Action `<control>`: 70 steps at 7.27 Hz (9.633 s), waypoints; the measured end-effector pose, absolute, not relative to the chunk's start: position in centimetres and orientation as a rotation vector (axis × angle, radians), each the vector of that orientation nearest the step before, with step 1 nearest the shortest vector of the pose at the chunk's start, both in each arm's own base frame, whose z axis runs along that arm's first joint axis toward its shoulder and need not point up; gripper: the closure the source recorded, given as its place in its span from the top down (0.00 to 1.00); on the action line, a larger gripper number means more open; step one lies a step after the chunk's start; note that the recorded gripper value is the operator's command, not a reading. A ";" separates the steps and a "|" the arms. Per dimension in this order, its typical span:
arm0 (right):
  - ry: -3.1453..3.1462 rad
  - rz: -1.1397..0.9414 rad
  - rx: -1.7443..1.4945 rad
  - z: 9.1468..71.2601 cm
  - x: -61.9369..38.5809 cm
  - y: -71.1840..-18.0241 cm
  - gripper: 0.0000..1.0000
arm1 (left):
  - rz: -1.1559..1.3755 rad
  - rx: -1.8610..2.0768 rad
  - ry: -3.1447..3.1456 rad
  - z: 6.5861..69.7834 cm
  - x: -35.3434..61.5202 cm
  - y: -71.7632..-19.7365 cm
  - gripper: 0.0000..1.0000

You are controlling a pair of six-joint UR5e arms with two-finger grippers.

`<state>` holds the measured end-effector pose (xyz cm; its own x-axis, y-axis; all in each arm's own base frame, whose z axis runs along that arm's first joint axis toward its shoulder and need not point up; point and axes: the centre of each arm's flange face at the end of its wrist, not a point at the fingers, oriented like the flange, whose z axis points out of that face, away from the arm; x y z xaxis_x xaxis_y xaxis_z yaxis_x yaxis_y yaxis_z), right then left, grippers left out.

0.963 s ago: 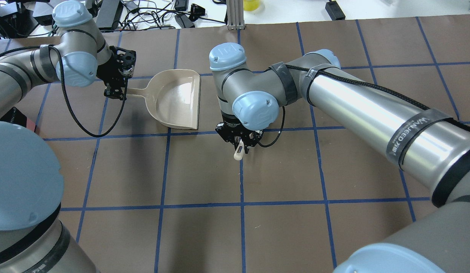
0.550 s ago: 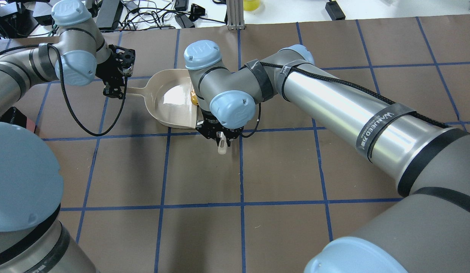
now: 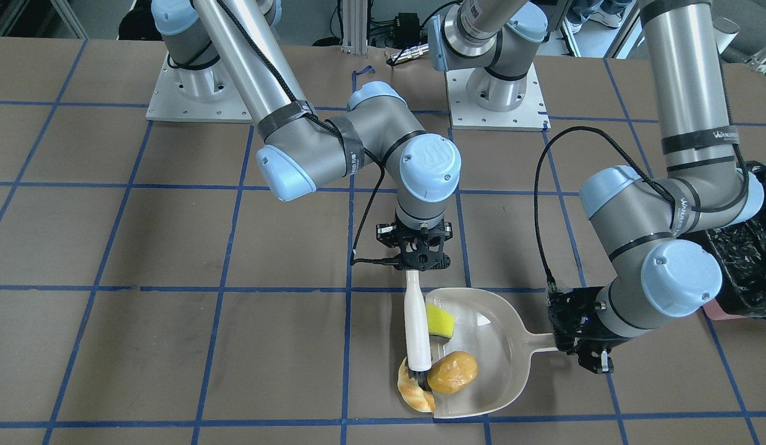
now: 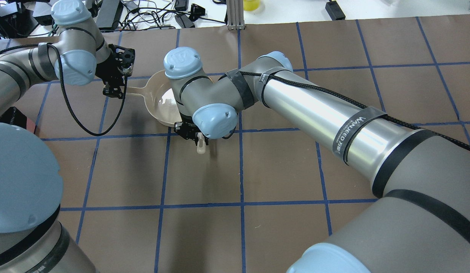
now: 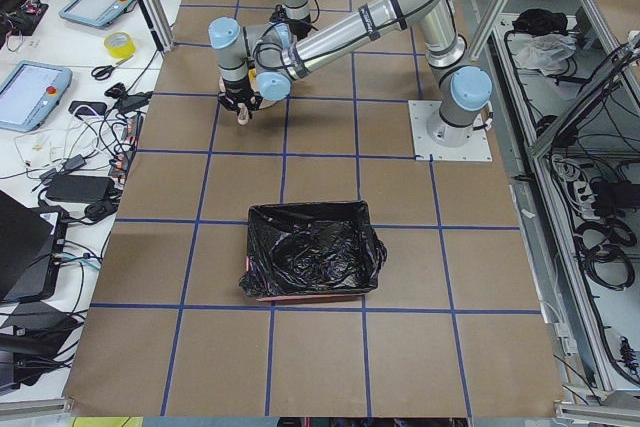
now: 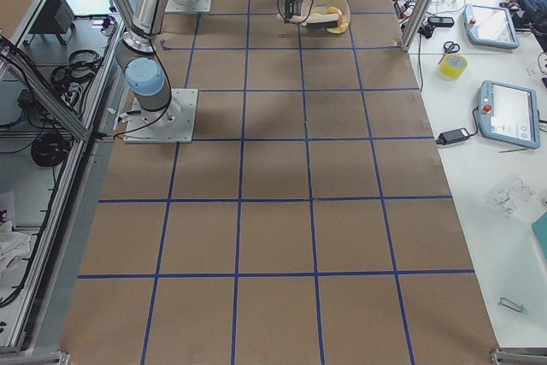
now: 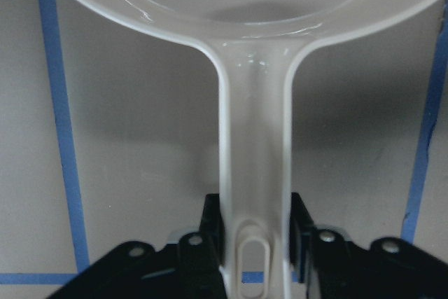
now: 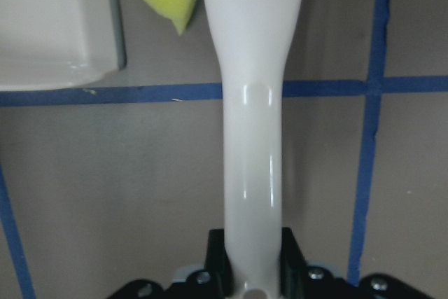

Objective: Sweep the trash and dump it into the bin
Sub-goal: 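Sweep the potato, roll and sponge into the dustpan with the right gripper's brush, then brush the remaining roll into the dustpan with the right gripper, then lift the dustpan with the left gripper while the right gripper returns the brush, then carry the dustpan over the black bin and tip it with the left gripper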

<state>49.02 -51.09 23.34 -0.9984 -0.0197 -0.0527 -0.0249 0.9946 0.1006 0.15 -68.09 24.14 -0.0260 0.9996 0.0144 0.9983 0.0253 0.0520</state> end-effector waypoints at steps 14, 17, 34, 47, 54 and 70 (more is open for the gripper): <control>3.164 0.103 -0.288 25.2 40.2 -61.7 0.00 | 0.080 2.118 2.288 23.8 0.2 -68.2 0.05; 3.178 0.070 -0.331 22.3 41.0 -64.7 0.00 | 0.096 2.073 2.326 23.7 0.2 -68.2 0.05; 3.061 0.233 0.220 27.4 34.5 -65.3 0.00 | 0.100 2.073 2.304 24.5 -1.3 -68.1 0.05; 3.176 0.435 -0.077 25.7 -7.6 -59.1 0.00 | -0.111 2.577 1.966 40.6 29.1 -59.7 0.04; 3.157 0.481 -0.040 24.7 -9.8 -56.7 0.00 | 0.157 2.670 1.359 42.7 50.8 -55.5 0.02; 3.166 0.459 -0.048 22.5 -9.2 -57.6 0.76 | 0.344 2.551 0.739 42.5 44.7 -50.3 0.01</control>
<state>-9.20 -57.62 22.53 -0.9979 -0.0382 0.0529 -0.0216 0.9584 0.2846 44.71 -50.33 42.50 0.8246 0.5552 0.1087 0.4404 -0.7504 0.4929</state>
